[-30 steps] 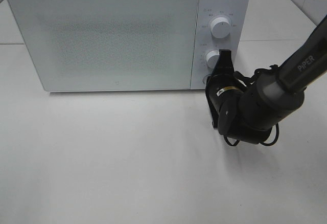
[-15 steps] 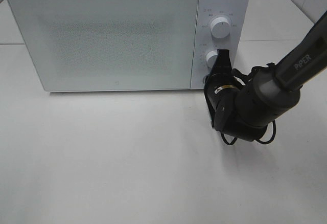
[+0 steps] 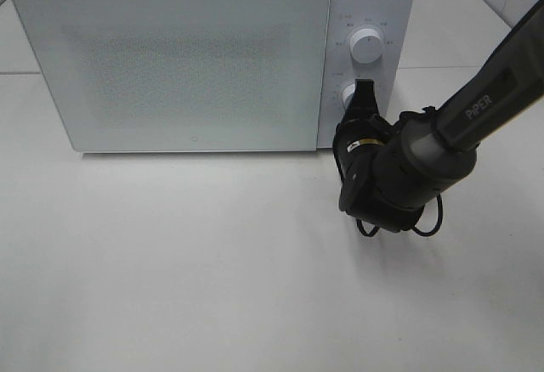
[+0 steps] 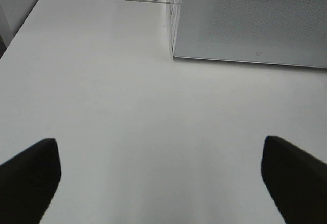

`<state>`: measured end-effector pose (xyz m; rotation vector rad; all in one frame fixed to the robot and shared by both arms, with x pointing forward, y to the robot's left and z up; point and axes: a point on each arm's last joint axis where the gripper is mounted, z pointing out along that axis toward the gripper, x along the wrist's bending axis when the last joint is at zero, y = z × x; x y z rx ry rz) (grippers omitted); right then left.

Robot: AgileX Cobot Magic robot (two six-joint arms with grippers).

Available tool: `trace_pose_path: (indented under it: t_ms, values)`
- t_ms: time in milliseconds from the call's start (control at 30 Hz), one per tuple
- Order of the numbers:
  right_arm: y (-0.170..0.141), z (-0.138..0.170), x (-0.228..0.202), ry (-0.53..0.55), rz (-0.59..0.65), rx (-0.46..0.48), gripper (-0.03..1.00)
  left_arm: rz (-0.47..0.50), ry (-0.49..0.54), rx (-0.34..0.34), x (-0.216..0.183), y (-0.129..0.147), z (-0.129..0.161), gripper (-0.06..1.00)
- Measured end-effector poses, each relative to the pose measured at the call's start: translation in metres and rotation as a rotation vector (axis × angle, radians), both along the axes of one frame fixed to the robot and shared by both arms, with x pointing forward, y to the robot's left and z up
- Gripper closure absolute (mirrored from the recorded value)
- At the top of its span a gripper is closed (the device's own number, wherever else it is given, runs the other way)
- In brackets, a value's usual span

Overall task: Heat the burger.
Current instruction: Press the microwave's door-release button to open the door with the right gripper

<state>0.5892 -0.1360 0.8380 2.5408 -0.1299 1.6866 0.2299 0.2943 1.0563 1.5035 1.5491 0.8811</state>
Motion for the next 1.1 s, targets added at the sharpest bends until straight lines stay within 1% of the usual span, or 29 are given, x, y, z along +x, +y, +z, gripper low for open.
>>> trace_pose_path:
  t_ms: [167, 667, 967, 1100]
  values:
    - [0.0020, 0.0004, 0.0043, 0.035, -0.002, -0.007, 0.94, 0.000, 0.000, 0.000, 0.0000, 0.0000, 0.0000, -0.04]
    - [0.0017, -0.0003, 0.0045, 0.049, 0.001, -0.004, 0.94, 0.000, 0.000, 0.000, 0.0000, 0.0000, 0.0000, -0.04]
    - [0.0014, 0.0042, 0.0057, 0.088, 0.019, 0.026, 0.94, 0.000, 0.000, 0.000, 0.0000, 0.0000, 0.0000, -0.04]
    - [-0.0007, 0.0056, 0.0043, 0.096, 0.046, 0.015, 0.94, 0.000, 0.000, 0.000, 0.0000, 0.0000, 0.0000, -0.04]
